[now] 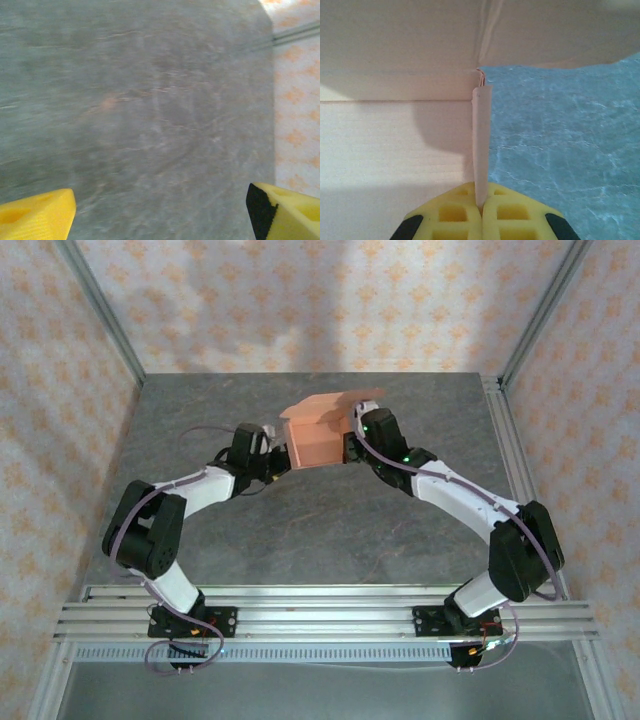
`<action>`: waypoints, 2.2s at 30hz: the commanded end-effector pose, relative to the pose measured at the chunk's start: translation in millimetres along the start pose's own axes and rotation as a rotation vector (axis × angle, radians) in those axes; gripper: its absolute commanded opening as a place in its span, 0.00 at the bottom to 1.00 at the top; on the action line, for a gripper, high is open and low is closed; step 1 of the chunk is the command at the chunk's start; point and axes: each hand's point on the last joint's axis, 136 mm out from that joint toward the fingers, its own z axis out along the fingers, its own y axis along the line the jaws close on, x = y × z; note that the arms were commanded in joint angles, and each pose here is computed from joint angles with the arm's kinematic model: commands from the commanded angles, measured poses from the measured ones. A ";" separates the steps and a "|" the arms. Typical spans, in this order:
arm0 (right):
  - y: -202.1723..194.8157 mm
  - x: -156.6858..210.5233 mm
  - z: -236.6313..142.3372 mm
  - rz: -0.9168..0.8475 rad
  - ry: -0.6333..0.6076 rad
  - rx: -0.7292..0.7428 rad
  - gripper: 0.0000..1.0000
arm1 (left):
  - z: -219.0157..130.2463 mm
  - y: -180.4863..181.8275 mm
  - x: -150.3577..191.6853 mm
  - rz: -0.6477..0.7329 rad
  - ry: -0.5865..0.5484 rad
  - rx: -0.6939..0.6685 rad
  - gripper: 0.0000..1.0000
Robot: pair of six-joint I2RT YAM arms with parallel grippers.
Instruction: Fold the paper box
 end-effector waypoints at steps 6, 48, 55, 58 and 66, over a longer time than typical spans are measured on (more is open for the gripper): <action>-46.9 39.9 15.0 -0.024 0.111 0.228 0.00 | -30.2 42.7 -16.6 -0.016 -0.105 -0.178 0.92; -83.3 57.4 18.6 0.283 0.097 0.251 0.64 | -46.7 10.0 -23.8 0.296 -0.101 -0.204 0.93; -80.1 24.9 -7.9 0.142 0.026 0.065 0.66 | -51.5 -20.8 -27.1 0.517 -0.115 -0.158 0.93; -87.3 14.8 -18.6 0.093 0.018 -0.005 0.67 | -52.4 -36.2 -35.0 0.657 -0.089 -0.151 0.93; -90.3 9.9 -36.6 -0.149 0.143 -0.184 0.71 | -40.0 -71.4 -46.7 0.844 0.034 -0.095 0.93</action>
